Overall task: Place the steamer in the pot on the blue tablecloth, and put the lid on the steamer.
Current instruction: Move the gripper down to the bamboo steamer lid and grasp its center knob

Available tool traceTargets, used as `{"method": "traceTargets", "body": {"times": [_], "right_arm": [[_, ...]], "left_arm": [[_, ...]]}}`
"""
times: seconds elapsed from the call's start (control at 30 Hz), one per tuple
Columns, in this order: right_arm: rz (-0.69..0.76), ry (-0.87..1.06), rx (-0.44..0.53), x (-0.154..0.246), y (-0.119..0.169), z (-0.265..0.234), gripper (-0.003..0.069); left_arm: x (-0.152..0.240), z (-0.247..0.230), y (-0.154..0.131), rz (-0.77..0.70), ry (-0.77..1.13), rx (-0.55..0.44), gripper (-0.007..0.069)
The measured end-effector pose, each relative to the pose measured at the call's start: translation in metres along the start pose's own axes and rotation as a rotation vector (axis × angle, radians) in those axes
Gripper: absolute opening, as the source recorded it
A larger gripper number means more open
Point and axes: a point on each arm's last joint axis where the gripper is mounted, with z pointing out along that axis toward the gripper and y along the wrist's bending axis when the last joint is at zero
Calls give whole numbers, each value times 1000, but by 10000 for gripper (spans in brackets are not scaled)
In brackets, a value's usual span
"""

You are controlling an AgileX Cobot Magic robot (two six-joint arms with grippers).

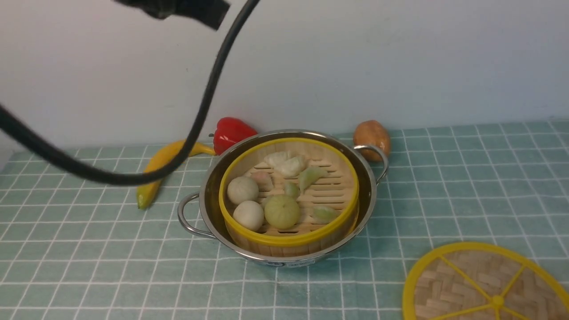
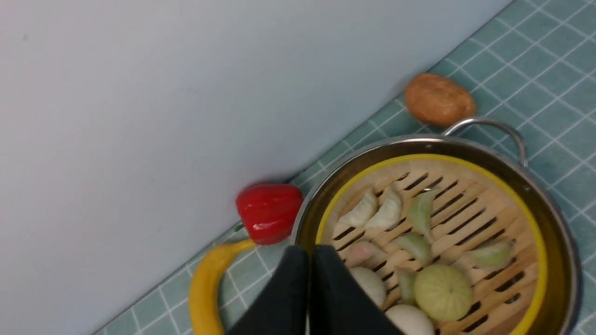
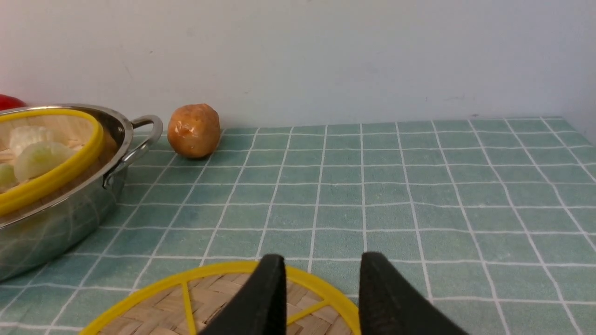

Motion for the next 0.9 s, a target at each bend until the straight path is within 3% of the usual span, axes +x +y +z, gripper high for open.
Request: {"method": "traceTargets", "body": {"times": [0.13,0.17,0.23,0.33,0.53,0.7,0.9], "right_arm": [[0,0,0,0,0,0,243],[0,0,0,0,0,0,243],[0,0,0,0,0,0,243],[0,0,0,0,0,0,243],[0,0,0,0,0,0,243],[0,0,0,0,0,0,243],[0,0,0,0,0,0,243]], "left_arm": [[64,3,13,-99,8,-61,12],[62,-1,13,-102,-14,-65,12],[118,1,16,-211,-20,-125,15],[169,-3,11,-317,-47,-199,22],[287,-18,-32,-440,-30,-366,39],[328,-23,-62,-442,-90,-414,43],[347,-25,-78,-443,-172,-443,54]]}}
